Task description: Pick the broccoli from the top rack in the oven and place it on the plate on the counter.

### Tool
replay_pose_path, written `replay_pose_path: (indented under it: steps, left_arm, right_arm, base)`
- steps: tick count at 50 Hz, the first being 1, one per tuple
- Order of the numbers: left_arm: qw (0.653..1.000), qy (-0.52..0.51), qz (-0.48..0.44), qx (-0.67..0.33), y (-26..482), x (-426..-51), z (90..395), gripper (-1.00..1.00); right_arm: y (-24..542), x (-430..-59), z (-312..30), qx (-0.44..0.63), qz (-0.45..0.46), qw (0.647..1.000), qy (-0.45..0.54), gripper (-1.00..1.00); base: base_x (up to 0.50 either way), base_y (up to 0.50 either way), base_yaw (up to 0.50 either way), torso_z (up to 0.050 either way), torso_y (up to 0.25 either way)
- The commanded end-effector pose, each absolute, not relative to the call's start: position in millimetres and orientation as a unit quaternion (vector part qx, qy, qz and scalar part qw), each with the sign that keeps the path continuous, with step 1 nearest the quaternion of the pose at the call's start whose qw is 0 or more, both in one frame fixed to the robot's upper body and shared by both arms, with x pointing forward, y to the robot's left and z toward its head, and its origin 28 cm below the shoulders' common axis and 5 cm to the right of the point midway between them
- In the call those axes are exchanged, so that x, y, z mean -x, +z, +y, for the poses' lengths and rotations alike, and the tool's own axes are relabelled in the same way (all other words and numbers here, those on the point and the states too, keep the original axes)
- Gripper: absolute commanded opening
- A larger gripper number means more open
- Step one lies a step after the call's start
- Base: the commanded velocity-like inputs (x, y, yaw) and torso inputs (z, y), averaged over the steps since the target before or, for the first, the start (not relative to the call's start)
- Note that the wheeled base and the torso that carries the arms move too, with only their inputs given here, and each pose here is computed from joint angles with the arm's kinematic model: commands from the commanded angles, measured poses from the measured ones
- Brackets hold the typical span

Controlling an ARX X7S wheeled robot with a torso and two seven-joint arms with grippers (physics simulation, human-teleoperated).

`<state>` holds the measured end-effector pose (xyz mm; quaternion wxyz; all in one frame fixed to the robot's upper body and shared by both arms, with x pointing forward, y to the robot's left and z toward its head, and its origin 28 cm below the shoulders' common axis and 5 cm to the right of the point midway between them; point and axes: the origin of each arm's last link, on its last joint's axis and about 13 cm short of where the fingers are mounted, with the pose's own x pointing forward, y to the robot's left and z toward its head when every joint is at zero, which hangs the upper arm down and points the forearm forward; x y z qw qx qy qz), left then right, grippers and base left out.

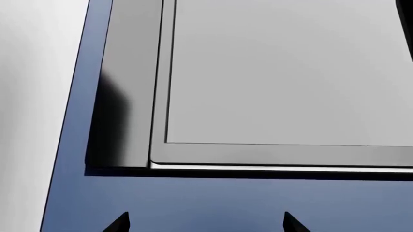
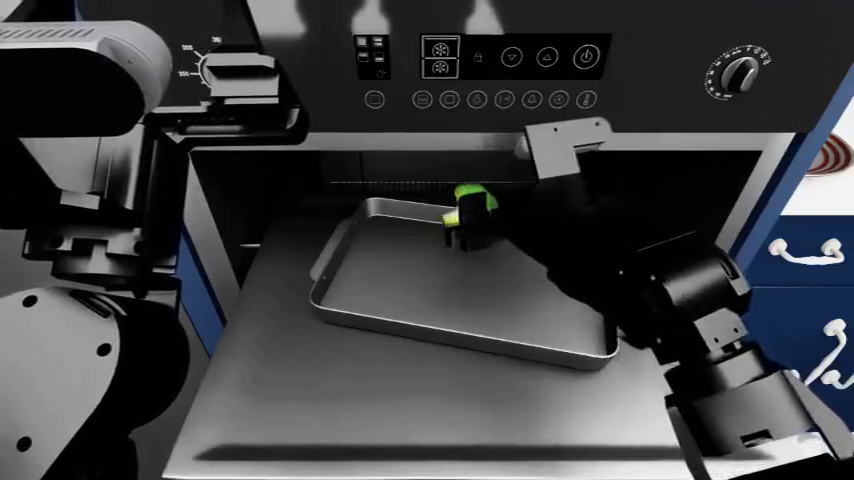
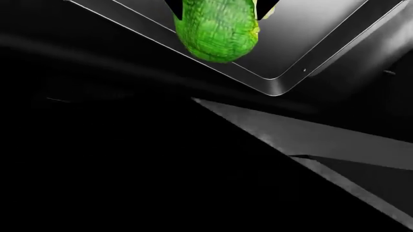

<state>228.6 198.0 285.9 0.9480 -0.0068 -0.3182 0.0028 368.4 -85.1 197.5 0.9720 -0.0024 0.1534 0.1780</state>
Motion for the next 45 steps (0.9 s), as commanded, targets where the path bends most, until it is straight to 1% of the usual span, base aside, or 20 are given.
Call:
replay_pose_path:
  steps: [1, 9, 18, 32, 45]
  left_arm:
    - [0.948, 0.001, -0.317, 0.007, 285.7, -228.9, 197.4, 1.00]
    - [0.948, 0.001, -0.317, 0.008, 285.7, -228.9, 197.4, 1.00]
    - [0.948, 0.002, -0.317, 0.008, 284.3, -229.0, 197.8, 1.00]
    - [0.949, 0.000, -0.314, 0.010, 281.4, -230.0, 196.3, 1.00]
    - [0.950, 0.000, -0.313, 0.011, 281.0, -229.7, 196.5, 1.00]
  right_arm:
    - [203.6, -361.3, -87.9, 0.005, 0.116, 0.975, 0.188, -1.00]
    - [212.5, -347.8, -88.5, 0.009, 0.083, 0.973, 0.216, -1.00]
    - [216.5, -336.7, -88.1, 0.009, 0.076, 0.970, 0.232, -1.00]
    - [221.9, -315.5, -94.9, -0.007, 0.057, 0.971, 0.231, -1.00]
    - [241.7, -288.7, -93.2, 0.011, -0.015, 0.971, 0.238, -1.00]
  base:
    - [0.00, 0.00, 0.00, 0.000, 0.000]
    - [0.00, 0.00, 0.00, 0.000, 0.000]
    - [0.00, 0.00, 0.00, 0.000, 0.000]
    - [0.00, 0.00, 0.00, 0.000, 0.000]
    - [0.00, 0.00, 0.00, 0.000, 0.000]
